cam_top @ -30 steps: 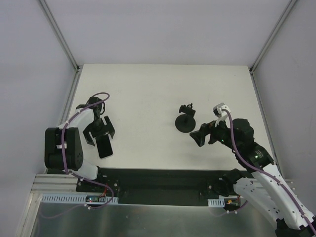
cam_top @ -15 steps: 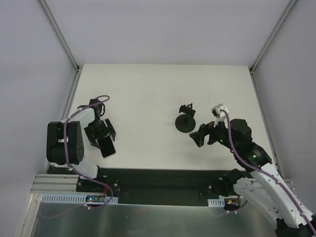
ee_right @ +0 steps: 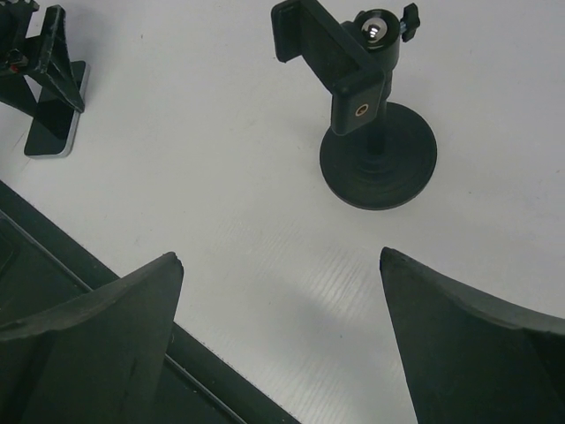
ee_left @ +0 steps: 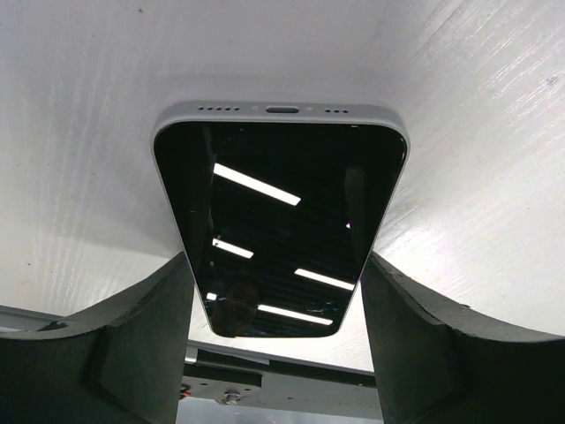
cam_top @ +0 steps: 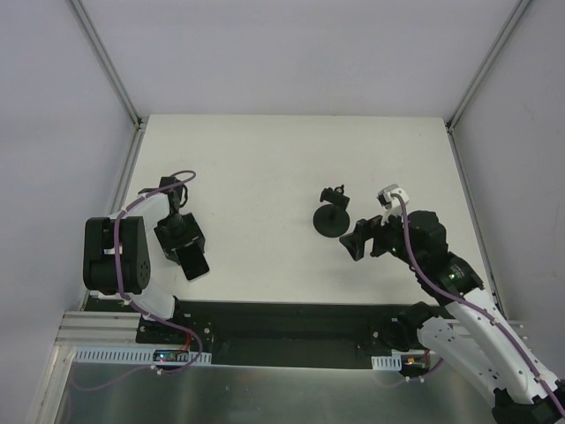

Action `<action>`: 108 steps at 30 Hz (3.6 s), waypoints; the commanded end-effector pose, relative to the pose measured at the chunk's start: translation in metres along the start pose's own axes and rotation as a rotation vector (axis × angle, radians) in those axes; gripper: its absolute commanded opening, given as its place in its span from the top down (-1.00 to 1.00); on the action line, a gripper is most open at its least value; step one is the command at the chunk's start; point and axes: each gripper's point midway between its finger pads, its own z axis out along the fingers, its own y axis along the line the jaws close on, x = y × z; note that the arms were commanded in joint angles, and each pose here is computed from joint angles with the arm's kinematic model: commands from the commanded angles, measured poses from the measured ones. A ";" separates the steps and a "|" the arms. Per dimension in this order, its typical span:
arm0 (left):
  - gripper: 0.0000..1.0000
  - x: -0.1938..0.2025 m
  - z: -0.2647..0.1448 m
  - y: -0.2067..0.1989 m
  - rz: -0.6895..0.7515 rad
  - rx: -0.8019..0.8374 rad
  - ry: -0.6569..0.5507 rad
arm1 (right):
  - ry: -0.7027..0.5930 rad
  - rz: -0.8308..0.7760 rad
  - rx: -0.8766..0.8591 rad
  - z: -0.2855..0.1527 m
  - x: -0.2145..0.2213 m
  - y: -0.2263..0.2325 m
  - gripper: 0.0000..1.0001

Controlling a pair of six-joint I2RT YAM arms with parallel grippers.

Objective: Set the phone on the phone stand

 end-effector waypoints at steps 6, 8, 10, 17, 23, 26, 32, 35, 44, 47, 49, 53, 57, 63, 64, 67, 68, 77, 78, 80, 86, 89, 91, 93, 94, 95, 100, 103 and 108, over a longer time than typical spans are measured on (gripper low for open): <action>1.00 0.032 0.009 -0.034 0.000 0.217 0.121 | -0.007 0.045 0.052 0.003 -0.005 0.003 -0.97; 1.00 0.038 0.000 -0.043 -0.010 0.278 0.123 | -0.023 0.064 0.023 0.004 -0.007 0.015 -0.98; 1.00 0.041 -0.009 -0.052 -0.011 0.331 0.118 | -0.040 0.058 0.019 0.006 -0.007 0.025 -0.98; 1.00 0.051 -0.072 -0.096 -0.009 0.595 0.079 | -0.077 0.009 -0.017 0.019 -0.010 0.073 -0.98; 1.00 0.064 -0.121 -0.122 0.002 0.795 0.081 | -0.087 0.003 -0.065 0.040 -0.020 0.123 -0.98; 1.00 0.073 -0.146 -0.132 0.000 0.891 0.097 | -0.064 -0.021 -0.080 0.059 -0.015 0.148 -0.98; 1.00 0.083 -0.179 -0.148 0.009 1.004 0.107 | -0.068 0.009 -0.175 0.095 -0.033 0.202 -0.98; 1.00 0.087 -0.186 -0.151 -0.008 1.024 0.126 | -0.062 0.068 -0.144 0.113 -0.032 0.210 -0.92; 1.00 0.092 -0.194 -0.157 -0.068 1.061 0.149 | -0.065 0.124 -0.120 0.143 -0.020 0.224 -0.37; 1.00 0.093 -0.198 -0.158 -0.076 1.071 0.145 | -0.074 0.135 -0.137 0.145 -0.021 0.228 -0.05; 1.00 0.094 -0.199 -0.159 -0.080 1.073 0.149 | -0.078 0.133 -0.144 0.145 -0.021 0.230 0.13; 1.00 0.099 -0.195 -0.160 -0.077 1.069 0.161 | -0.104 0.117 -0.150 0.142 -0.026 0.228 0.66; 0.34 0.102 -0.194 -0.159 -0.018 1.092 0.139 | -0.110 0.073 -0.139 0.137 -0.027 0.220 0.98; -0.98 0.108 -0.207 -0.153 0.252 1.155 -0.021 | -0.050 -0.053 -0.142 0.098 -0.030 0.173 0.98; -0.98 0.110 -0.208 -0.150 0.277 1.156 -0.038 | -0.055 -0.049 -0.166 0.082 -0.034 0.162 0.99; -0.96 0.119 -0.214 -0.148 0.432 1.183 -0.101 | 0.018 -0.105 -0.258 0.047 -0.031 0.140 0.99; -0.91 0.123 -0.215 -0.147 0.470 1.175 -0.110 | 0.092 -0.154 -0.278 0.033 -0.019 0.133 0.99; -0.72 0.202 -0.251 -0.195 1.282 1.103 -0.342 | 0.480 -0.350 -0.472 -0.065 0.022 0.115 0.99; -0.61 0.205 -0.253 -0.201 1.344 1.108 -0.364 | 0.468 -0.334 -0.511 -0.072 0.021 0.120 0.99; -0.59 0.227 -0.255 -0.202 1.439 1.156 -0.302 | 0.465 -0.310 -0.553 -0.079 0.022 0.126 0.99; -0.34 0.284 -0.248 -0.202 1.644 1.271 -0.050 | 0.441 -0.289 -0.661 -0.096 0.015 0.141 0.99; -0.12 0.296 -0.240 -0.201 1.686 1.281 0.017 | 0.449 -0.291 -0.707 -0.101 0.013 0.148 0.99; -0.02 0.303 -0.237 -0.201 1.701 1.289 0.054 | 0.443 -0.296 -0.711 -0.101 0.010 0.148 0.99; 0.06 0.312 -0.239 -0.197 1.727 1.311 0.086 | 0.443 -0.298 -0.709 -0.100 0.010 0.148 0.98; 0.10 0.315 -0.240 -0.196 1.734 1.319 0.098 | 0.439 -0.297 -0.712 -0.100 0.009 0.148 0.99; 0.23 0.317 -0.241 -0.195 1.744 1.325 0.104 | 0.442 -0.292 -0.718 -0.098 0.009 0.149 0.99; 0.52 0.325 -0.251 -0.189 1.760 1.378 0.152 | 0.427 -0.276 -0.746 -0.095 0.003 0.155 0.99; 0.87 0.327 -0.255 -0.185 1.766 1.397 0.163 | 0.403 -0.256 -0.775 -0.092 -0.002 0.160 0.99; 1.00 0.328 -0.257 -0.181 1.767 1.405 0.169 | 0.378 -0.236 -0.761 -0.083 -0.008 0.158 0.94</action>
